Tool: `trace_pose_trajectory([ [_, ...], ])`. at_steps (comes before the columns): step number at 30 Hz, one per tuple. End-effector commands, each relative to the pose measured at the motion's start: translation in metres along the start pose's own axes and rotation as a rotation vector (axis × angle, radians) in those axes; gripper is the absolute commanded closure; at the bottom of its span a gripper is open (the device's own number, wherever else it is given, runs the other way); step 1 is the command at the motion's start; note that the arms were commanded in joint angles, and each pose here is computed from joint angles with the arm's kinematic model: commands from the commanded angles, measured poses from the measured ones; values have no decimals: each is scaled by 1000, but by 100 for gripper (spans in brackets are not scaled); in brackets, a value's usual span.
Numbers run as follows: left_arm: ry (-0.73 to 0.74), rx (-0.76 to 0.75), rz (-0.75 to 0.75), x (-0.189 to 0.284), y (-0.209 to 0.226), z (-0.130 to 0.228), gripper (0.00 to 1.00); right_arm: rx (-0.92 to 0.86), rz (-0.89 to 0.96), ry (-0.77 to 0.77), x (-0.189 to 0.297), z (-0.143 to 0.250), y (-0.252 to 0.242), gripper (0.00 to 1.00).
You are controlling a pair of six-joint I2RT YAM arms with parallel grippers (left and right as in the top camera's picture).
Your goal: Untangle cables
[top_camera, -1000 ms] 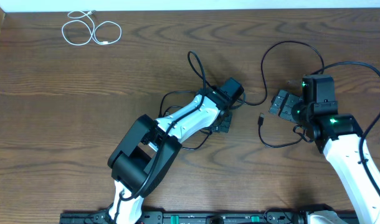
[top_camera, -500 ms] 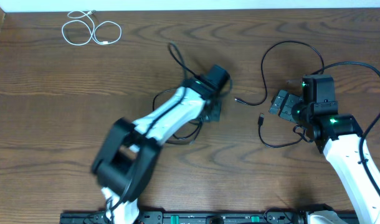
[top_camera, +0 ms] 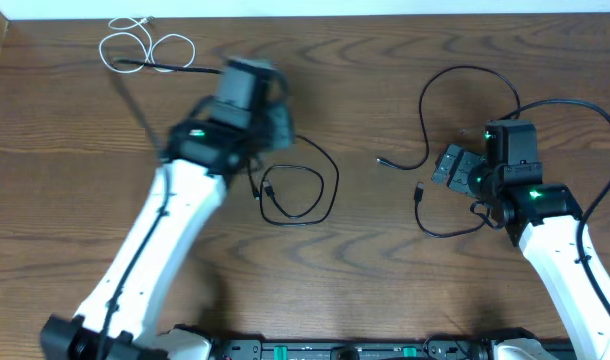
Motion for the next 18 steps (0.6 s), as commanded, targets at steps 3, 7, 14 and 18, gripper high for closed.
trace_pose_trajectory([
  [3, 23, 55, -8, 18, 29, 2, 88, 9, 8, -14, 1, -4, -1, 1],
  [7, 145, -21, 71, 4, 19, 23, 60, 9, 8, -14, 1, -4, -1, 1],
  [14, 365, -122, 76, -44, -1, 55, 32, 9, 8, -14, 1, -4, -1, 1],
  [18, 448, -134, 30, -76, 0, 67, 31, 9, 8, -14, 1, -4, -1, 1],
])
Point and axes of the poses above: each gripper's point midway between its finger pads, its own x axis back along the fingers, its own y axis along the line the jaws close on, z = x × y, the point moved 8 cm from there along x, back along the fingers, and after that the axes turned 11 degrees about -x, right-handed, at the moved point
